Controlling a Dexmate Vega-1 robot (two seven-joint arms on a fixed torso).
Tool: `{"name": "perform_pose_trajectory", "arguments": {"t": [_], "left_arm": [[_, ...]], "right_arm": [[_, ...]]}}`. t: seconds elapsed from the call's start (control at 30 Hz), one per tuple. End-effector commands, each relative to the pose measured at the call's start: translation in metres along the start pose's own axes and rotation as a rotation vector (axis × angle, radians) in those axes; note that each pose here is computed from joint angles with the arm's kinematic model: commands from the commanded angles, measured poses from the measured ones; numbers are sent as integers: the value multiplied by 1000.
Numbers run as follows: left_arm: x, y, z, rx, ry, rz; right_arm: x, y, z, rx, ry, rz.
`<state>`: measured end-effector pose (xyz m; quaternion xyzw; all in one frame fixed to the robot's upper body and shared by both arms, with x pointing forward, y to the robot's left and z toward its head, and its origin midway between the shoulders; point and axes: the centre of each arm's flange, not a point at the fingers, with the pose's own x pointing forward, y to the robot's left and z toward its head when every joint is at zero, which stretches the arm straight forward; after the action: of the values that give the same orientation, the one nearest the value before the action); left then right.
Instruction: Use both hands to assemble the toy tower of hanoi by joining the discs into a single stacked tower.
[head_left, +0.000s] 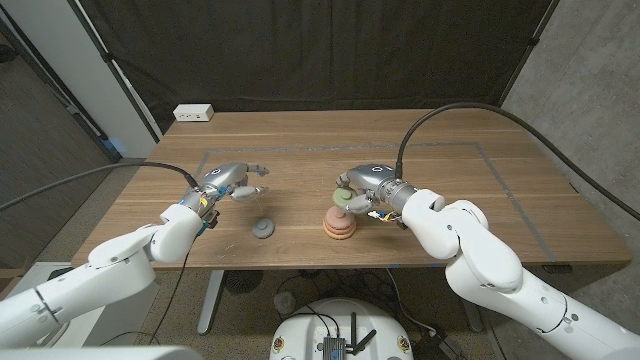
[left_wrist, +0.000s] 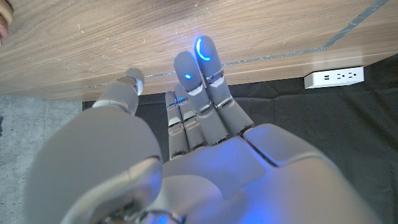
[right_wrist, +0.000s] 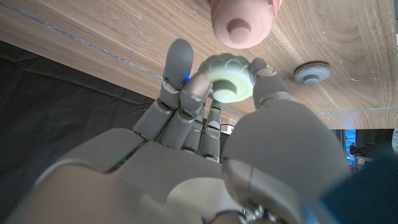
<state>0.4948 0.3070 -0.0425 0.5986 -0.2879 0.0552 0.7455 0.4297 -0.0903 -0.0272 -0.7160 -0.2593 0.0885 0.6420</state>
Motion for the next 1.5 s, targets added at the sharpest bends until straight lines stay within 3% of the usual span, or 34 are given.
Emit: {"name": "perform_pose_trajectory", "arguments": {"t": [0.03, 1.03, 1.5], "left_arm": [[-2, -2, -2, -6, 2, 4], [2, -4, -4, -17, -16, 4], [4, -1, -5, -10, -25, 2]], "right_arm": [[11, 0, 9, -28, -27, 29], [32, 24, 10, -21, 18, 134], [34, 33, 8, -7, 38, 153]]}}
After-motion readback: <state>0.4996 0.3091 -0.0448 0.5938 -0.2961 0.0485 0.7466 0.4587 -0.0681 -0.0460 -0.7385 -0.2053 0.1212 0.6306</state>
